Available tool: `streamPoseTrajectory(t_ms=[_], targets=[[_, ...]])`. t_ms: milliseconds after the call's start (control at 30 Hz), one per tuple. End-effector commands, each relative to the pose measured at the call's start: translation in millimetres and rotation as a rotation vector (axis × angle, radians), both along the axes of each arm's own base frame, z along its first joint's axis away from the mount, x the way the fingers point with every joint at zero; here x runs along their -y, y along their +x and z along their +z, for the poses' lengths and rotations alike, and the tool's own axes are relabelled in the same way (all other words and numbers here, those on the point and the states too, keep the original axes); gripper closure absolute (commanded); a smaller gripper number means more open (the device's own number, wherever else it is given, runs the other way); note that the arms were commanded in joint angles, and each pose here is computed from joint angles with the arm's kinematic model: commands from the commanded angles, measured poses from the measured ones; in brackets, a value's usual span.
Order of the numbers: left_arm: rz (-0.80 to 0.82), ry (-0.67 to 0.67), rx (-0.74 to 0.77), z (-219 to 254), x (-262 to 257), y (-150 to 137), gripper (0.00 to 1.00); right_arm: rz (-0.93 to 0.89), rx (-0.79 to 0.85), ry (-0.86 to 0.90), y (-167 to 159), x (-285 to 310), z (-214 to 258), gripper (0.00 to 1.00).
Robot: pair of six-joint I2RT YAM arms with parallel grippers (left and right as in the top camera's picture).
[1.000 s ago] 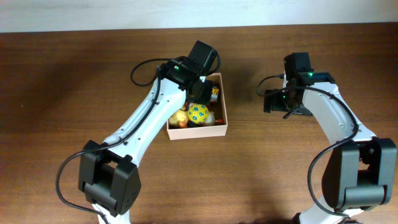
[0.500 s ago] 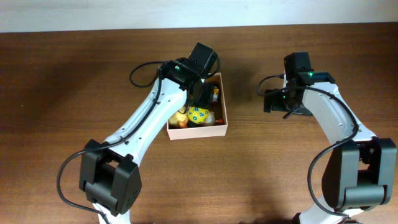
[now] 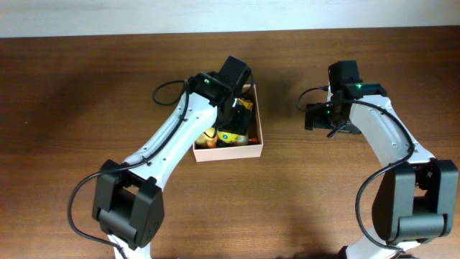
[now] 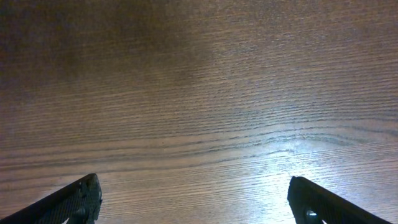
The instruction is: Pack container
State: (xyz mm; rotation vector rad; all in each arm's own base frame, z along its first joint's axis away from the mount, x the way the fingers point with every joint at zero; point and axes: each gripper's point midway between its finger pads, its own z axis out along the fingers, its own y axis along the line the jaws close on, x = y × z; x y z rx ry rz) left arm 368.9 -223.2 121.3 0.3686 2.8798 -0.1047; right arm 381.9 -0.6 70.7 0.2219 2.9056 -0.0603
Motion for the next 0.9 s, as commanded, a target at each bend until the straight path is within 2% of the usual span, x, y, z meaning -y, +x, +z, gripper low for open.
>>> streamPoseTrajectory(t_ms=[0,67,200,433,500,567,600,633,667,733,767,833,867], targets=[[-0.022,0.000,-0.034,-19.5,7.1,-8.7,0.16,-0.007,0.028,-0.015,3.1,3.6,10.0,0.02],[-0.032,-0.002,-0.030,-22.5,10.9,-10.3,0.26,-0.007,0.028,-0.015,3.1,3.6,10.0,0.01],[-0.050,-0.006,-0.024,-23.6,18.2,-13.1,0.54,-0.007,0.028,-0.015,3.1,3.6,10.0,0.01],[-0.050,-0.006,-0.022,-23.8,18.6,-12.6,0.55,-0.007,0.029,-0.015,3.2,3.6,10.2,0.01],[-0.049,-0.007,-0.015,-23.7,19.0,-11.2,0.64,-0.007,0.029,-0.015,3.2,3.6,10.1,0.01],[-0.048,-0.007,-0.009,-23.4,19.1,-9.7,0.79,-0.007,0.029,-0.015,3.2,3.6,10.1,0.01],[-0.048,-0.007,-0.008,-23.3,19.3,-9.5,0.81,-0.007,0.029,-0.015,3.2,3.6,10.2,0.01],[-0.048,-0.008,-0.007,-23.3,19.5,-9.3,0.80,-0.007,0.029,-0.015,3.3,3.6,10.2,0.01],[-0.048,-0.008,-0.008,-23.6,19.5,-9.3,0.71,-0.007,0.028,-0.015,3.1,3.6,10.0,0.01],[-0.048,-0.006,-0.010,-24.5,19.4,-9.3,0.30,-0.007,0.028,-0.015,3.1,3.6,10.0,0.01],[-0.048,-0.006,-0.010,-25.0,19.5,-9.3,0.20,-0.007,0.028,-0.015,3.1,3.6,10.0,0.01],[-0.049,-0.003,-0.014,-26.9,19.6,-9.4,0.08,-0.007,0.028,-0.015,3.1,3.6,10.0,0.01],[-0.049,-0.002,-0.016,-27.8,19.4,-9.7,0.07,-0.007,0.029,-0.015,3.2,3.6,10.2,0.01]])
